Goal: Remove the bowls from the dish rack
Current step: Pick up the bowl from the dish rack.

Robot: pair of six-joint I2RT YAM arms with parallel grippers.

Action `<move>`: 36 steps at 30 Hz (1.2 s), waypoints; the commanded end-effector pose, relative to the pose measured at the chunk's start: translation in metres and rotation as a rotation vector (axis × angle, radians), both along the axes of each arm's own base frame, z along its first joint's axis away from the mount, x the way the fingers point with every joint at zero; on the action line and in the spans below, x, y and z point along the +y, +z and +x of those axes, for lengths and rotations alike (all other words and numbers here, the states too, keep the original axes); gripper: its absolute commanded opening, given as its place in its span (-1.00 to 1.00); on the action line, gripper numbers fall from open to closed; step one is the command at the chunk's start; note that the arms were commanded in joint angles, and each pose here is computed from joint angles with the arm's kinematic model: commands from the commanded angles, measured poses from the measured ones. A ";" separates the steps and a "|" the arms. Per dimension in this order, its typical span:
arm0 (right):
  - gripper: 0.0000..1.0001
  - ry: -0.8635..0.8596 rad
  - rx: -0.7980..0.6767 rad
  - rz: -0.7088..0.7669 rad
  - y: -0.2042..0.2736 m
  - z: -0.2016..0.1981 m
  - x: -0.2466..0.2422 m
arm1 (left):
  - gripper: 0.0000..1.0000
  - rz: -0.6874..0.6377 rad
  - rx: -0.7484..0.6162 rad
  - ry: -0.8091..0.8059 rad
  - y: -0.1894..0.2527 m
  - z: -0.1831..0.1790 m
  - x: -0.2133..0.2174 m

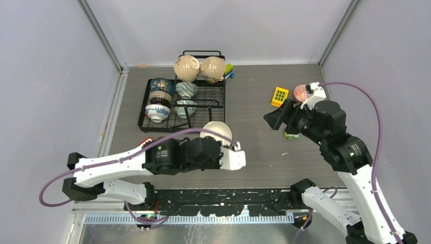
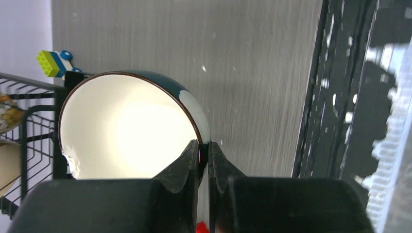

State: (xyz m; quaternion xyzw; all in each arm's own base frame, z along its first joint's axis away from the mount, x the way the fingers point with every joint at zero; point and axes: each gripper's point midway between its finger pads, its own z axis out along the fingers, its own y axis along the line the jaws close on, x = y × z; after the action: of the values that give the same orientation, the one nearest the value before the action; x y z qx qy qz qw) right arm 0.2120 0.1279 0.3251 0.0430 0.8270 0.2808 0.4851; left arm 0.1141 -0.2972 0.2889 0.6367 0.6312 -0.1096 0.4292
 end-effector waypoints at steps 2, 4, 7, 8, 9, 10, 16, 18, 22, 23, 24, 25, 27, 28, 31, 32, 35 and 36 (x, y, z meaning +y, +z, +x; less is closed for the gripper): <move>0.64 0.152 0.039 -0.054 0.008 -0.024 0.011 | -0.99 0.026 -0.198 -0.220 -0.003 -0.018 0.009; 0.61 0.239 0.074 -0.065 0.004 -0.033 0.023 | -0.99 0.026 -0.209 -0.290 -0.012 -0.029 0.010; 0.57 0.347 0.147 -0.108 -0.012 -0.044 0.038 | -1.00 0.027 -0.193 -0.342 -0.021 -0.039 0.012; 0.55 0.371 0.169 -0.129 -0.017 -0.047 0.042 | -0.99 0.037 -0.182 -0.361 -0.025 -0.042 0.014; 0.53 0.383 0.185 -0.156 -0.023 -0.048 0.045 | -1.00 0.051 -0.168 -0.387 -0.031 -0.046 0.015; 0.52 0.398 0.196 -0.178 -0.028 -0.049 0.050 | -0.99 0.075 -0.157 -0.406 -0.037 -0.049 0.016; 0.49 0.517 0.193 -0.309 -0.042 -0.065 0.095 | -1.00 0.206 -0.106 -0.504 -0.070 -0.065 0.027; 0.48 0.510 0.173 -0.358 -0.044 -0.061 0.103 | -0.99 0.204 -0.105 -0.522 -0.073 -0.068 0.028; 0.40 0.540 0.177 -0.425 -0.051 -0.061 0.117 | -0.99 0.190 -0.098 -0.539 -0.071 -0.071 0.028; 0.37 0.547 0.178 -0.441 -0.053 -0.061 0.120 | -0.99 0.188 -0.091 -0.542 -0.071 -0.073 0.028; 0.34 0.557 0.181 -0.455 -0.055 -0.062 0.124 | -0.99 0.185 -0.085 -0.546 -0.071 -0.074 0.027; 0.33 0.564 0.182 -0.468 -0.057 -0.063 0.127 | -0.99 0.186 -0.078 -0.550 -0.072 -0.076 0.027; 0.31 0.585 0.177 -0.481 -0.058 -0.066 0.135 | -1.00 0.187 -0.064 -0.559 -0.074 -0.079 0.026; 0.30 0.591 0.175 -0.491 -0.059 -0.067 0.138 | -0.99 0.189 -0.059 -0.564 -0.075 -0.081 0.026; 0.26 0.608 0.181 -0.513 -0.064 -0.070 0.144 | -0.99 0.186 -0.053 -0.570 -0.076 -0.083 0.025; 0.24 0.616 0.185 -0.518 -0.067 -0.072 0.146 | -0.99 0.182 -0.054 -0.568 -0.076 -0.083 0.025; 0.18 0.627 0.199 -0.531 -0.074 -0.075 0.150 | -0.99 0.166 -0.058 -0.566 -0.073 -0.083 0.023; 0.16 0.629 0.201 -0.532 -0.076 -0.076 0.151 | -0.99 0.163 -0.058 -0.565 -0.072 -0.083 0.023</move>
State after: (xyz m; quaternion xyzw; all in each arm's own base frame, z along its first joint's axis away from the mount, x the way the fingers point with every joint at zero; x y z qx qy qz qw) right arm 0.1333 0.2744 0.2404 -0.3109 0.8930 0.1846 0.2681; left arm 0.0318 -0.2604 0.1965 0.8374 0.4348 -0.1339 0.3031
